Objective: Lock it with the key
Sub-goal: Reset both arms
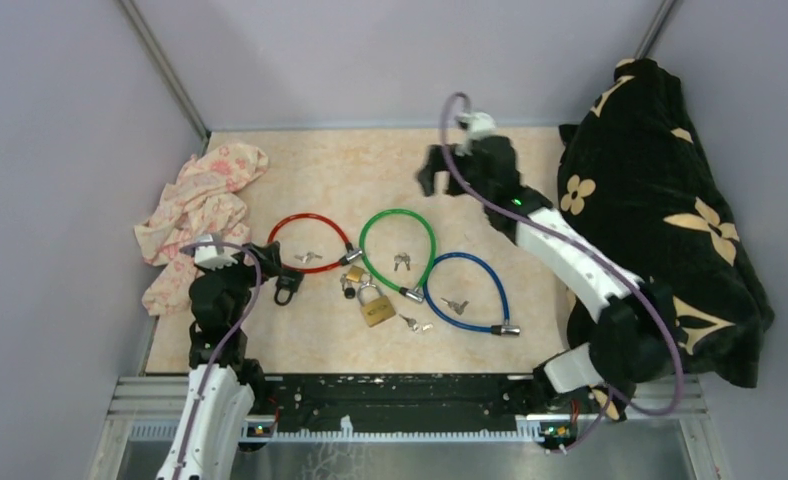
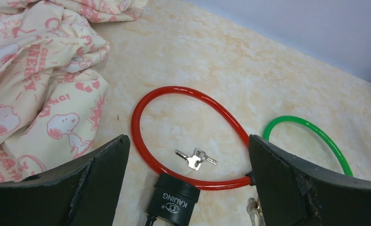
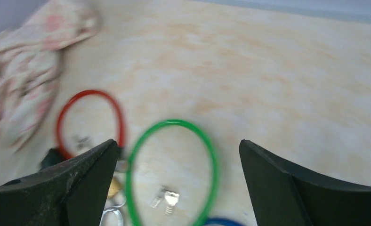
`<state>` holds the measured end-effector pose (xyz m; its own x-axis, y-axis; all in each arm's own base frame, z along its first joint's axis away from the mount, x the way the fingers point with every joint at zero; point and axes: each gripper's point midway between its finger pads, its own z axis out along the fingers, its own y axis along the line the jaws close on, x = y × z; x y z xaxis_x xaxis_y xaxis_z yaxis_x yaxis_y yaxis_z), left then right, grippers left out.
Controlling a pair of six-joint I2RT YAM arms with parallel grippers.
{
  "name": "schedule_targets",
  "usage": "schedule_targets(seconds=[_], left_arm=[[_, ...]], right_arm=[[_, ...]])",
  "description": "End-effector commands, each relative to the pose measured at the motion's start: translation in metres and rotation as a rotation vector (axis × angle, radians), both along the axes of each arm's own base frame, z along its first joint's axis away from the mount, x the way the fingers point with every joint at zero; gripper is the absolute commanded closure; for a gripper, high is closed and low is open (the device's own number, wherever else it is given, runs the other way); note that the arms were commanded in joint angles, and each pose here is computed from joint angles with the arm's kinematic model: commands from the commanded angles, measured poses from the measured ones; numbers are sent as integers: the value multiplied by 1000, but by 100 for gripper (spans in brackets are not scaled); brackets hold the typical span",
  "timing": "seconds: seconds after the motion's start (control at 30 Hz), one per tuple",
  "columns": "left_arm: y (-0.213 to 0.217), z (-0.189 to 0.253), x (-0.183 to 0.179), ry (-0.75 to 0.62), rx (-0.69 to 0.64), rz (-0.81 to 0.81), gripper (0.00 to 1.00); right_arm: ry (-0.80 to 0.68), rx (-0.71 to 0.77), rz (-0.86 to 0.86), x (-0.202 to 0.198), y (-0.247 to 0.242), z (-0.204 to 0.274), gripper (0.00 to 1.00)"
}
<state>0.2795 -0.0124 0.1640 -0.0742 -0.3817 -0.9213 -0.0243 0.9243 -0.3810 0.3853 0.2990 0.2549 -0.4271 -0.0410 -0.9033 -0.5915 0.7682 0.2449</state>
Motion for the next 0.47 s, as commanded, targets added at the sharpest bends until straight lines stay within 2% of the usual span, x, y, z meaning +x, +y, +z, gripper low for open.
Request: schedule_targets(seconds=[0.0,0.07,0.2,0.43], left_arm=[[11,3,2,-52,-26,64,1],[6,-3,1,-48,-46,40,1],[7,-15,2,-14,-68,55,1],[21,-24,1,11,-54,124,1]], right_arm=[[88,-25,-564,-14,-139,-72,2],[31,-47,-756,-32,-186,-78,2],[-15,-40,-950,-65,-235,-91,2],[-11,-30,-1021,-91,-256,-111,2]])
